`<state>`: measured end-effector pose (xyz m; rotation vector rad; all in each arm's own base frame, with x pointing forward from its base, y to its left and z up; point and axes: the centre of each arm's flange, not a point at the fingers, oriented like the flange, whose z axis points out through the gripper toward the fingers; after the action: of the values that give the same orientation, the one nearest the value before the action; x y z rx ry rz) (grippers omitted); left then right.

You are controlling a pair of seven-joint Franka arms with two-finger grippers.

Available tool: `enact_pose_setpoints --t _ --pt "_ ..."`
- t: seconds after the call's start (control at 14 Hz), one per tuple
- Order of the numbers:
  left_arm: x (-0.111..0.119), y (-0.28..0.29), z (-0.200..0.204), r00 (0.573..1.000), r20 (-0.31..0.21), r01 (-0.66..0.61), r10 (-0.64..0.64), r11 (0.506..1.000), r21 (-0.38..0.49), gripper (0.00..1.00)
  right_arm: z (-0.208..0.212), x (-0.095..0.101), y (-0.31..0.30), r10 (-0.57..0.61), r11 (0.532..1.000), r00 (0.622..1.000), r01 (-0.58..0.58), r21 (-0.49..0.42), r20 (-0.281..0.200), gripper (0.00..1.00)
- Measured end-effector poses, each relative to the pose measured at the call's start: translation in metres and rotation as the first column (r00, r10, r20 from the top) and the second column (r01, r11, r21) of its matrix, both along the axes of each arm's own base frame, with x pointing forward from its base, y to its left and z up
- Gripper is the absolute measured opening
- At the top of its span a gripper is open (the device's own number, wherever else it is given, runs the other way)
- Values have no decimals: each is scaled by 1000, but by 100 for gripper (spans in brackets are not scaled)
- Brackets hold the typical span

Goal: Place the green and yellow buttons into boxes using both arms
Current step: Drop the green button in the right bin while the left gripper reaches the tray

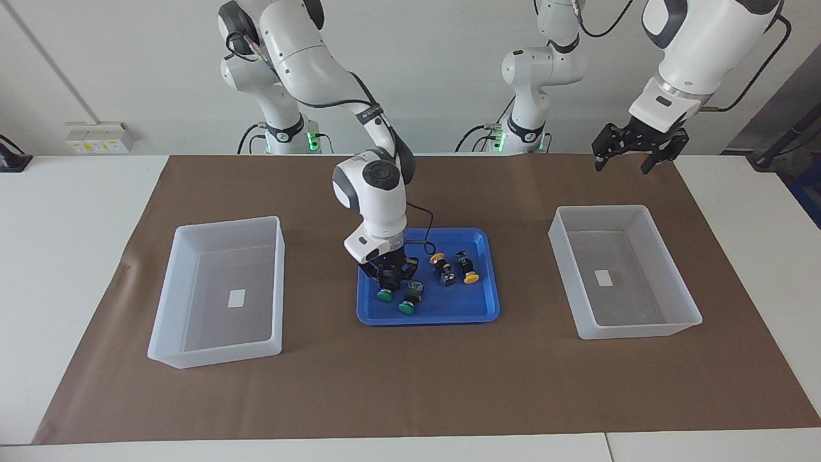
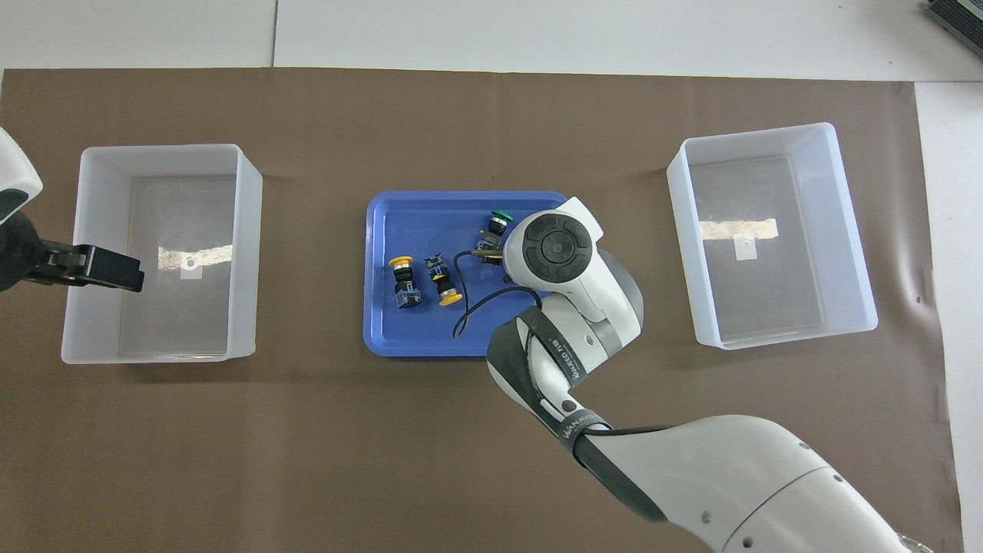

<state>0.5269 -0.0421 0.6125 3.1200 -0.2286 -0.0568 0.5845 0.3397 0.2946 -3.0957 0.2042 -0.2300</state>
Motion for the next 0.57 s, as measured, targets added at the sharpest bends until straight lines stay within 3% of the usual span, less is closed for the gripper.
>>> enact_pose_setpoints --t 0.14,0.43,0.57 --pt "0 0 0 1000 0 0 0 1000 0 100 9 1 2 1 1000 1000 -1 8 16 41" --pt "0 0 0 1000 3 -3 3 1000 0 100 75 25 -49 -83 996 994 81 25 70 41" --pt "4 -2 -1 996 27 -86 86 996 -3 100 110 29 -78 -102 995 992 102 11 72 41"
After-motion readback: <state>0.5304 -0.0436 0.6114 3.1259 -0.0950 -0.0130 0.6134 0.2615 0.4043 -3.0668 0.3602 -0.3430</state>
